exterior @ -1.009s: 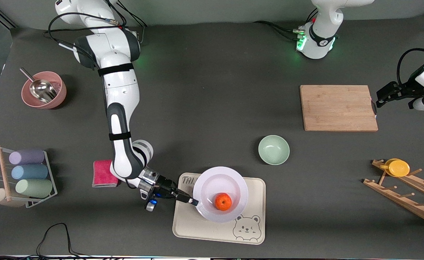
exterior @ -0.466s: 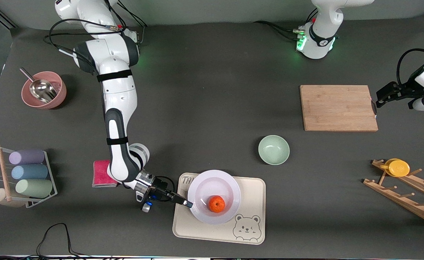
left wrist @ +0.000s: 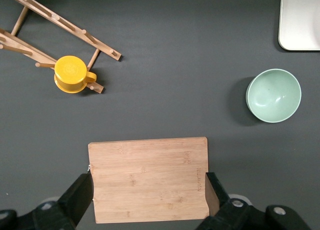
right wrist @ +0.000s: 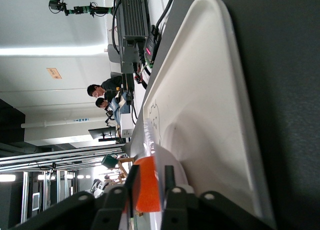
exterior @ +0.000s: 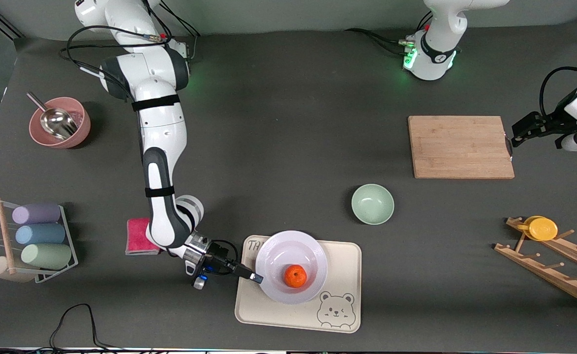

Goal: Place orange and plate with both arms
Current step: 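Open the right gripper and pull it back from the plate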

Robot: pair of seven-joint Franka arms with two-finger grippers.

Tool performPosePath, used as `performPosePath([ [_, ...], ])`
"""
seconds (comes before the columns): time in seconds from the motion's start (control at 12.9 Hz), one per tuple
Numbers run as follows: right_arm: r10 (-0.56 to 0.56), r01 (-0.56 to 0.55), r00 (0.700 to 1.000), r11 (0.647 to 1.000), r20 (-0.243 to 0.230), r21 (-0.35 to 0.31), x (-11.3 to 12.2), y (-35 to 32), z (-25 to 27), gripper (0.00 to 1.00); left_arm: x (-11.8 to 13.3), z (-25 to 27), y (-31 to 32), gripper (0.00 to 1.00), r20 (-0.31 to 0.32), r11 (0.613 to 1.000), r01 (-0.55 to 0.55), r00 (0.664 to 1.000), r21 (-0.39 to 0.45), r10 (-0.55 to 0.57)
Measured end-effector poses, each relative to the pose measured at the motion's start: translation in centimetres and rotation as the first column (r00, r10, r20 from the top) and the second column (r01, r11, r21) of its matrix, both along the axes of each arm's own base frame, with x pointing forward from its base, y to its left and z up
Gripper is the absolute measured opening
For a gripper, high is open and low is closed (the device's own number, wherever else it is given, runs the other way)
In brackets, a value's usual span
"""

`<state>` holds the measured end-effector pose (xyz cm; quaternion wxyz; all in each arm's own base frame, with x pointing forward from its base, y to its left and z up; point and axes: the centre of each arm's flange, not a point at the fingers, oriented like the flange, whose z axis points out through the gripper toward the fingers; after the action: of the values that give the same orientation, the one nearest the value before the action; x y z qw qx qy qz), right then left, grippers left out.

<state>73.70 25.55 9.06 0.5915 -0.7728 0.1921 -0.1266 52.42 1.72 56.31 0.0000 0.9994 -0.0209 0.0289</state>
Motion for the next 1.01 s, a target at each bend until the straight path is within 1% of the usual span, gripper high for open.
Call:
performPosePath([
  [0.08, 0.000, 0.000, 1.000, 1.000, -0.002, 0.004, 0.1, 0.1, 0.2, 0.44, 0.0, 0.0, -0.1, 1.00, -0.003, 1.000, -0.021, 1.000, -0.001, 0.021],
  [0.16, 0.006, -0.006, 1.000, 1.000, -0.007, 0.002, 0.3, 0.2, 0.6, 0.59, -0.1, -0.1, -0.2, 1.00, -0.009, 0.999, -0.033, 0.999, -0.002, 0.033],
  [0.23, 0.023, -0.023, 1.000, 1.000, -0.019, -0.013, 0.5, 0.3, 1.1, 0.70, -0.2, -0.2, -0.1, 1.00, -0.022, 0.999, -0.042, 0.999, -0.002, 0.042],
  [0.39, 0.051, -0.055, 0.997, 0.996, -0.052, -0.077, 1.3, -0.4, 2.9, 0.93, -0.6, -0.2, 0.6, 1.00, -0.045, 0.998, -0.063, 0.997, -0.002, 0.063],
  [0.47, 0.060, -0.069, 0.996, 0.990, -0.069, -0.123, 1.7, -1.2, 3.7, 1.00, -0.8, -0.1, 1.5, 1.00, -0.048, 0.997, -0.082, 0.996, -0.003, 0.081],
  [0.62, 0.084, -0.103, 0.992, 0.968, -0.091, -0.227, 2.5, -2.6, 6.0, 1.00, -0.9, 0.2, 2.7, 1.00, -0.044, 0.995, -0.104, 0.994, -0.004, 0.103],
  [0.7, 0.101, -0.125, 0.990, 0.950, -0.098, -0.287, 2.9, -3.1, 7.6, 1.00, -1.0, 0.2, 3.2, 1.00, -0.043, 0.994, -0.113, 0.993, -0.005, 0.113],
  [0.78, 0.122, -0.150, 0.987, 0.924, -0.101, -0.351, 3.2, -3.4, 9.5, 1.00, -1.1, 0.2, 3.8, 1.00, -0.043, 0.992, -0.124, 0.991, -0.007, 0.124],
  [0.85, 0.144, -0.174, 0.984, 0.891, -0.102, -0.418, 3.5, -3.6, 11.6, 1.00, -1.1, 0.2, 4.2, 1.00, -0.044, 0.991, -0.133, 0.990, -0.008, 0.132],
  [1.01, 0.179, -0.208, 0.978, 0.805, -0.106, -0.555, 3.7, -4.7, 15.1, 1.00, -1.1, 0.1, 4.4, 1.00, -0.046, 0.991, -0.136, 0.990, -0.008, 0.136],
])
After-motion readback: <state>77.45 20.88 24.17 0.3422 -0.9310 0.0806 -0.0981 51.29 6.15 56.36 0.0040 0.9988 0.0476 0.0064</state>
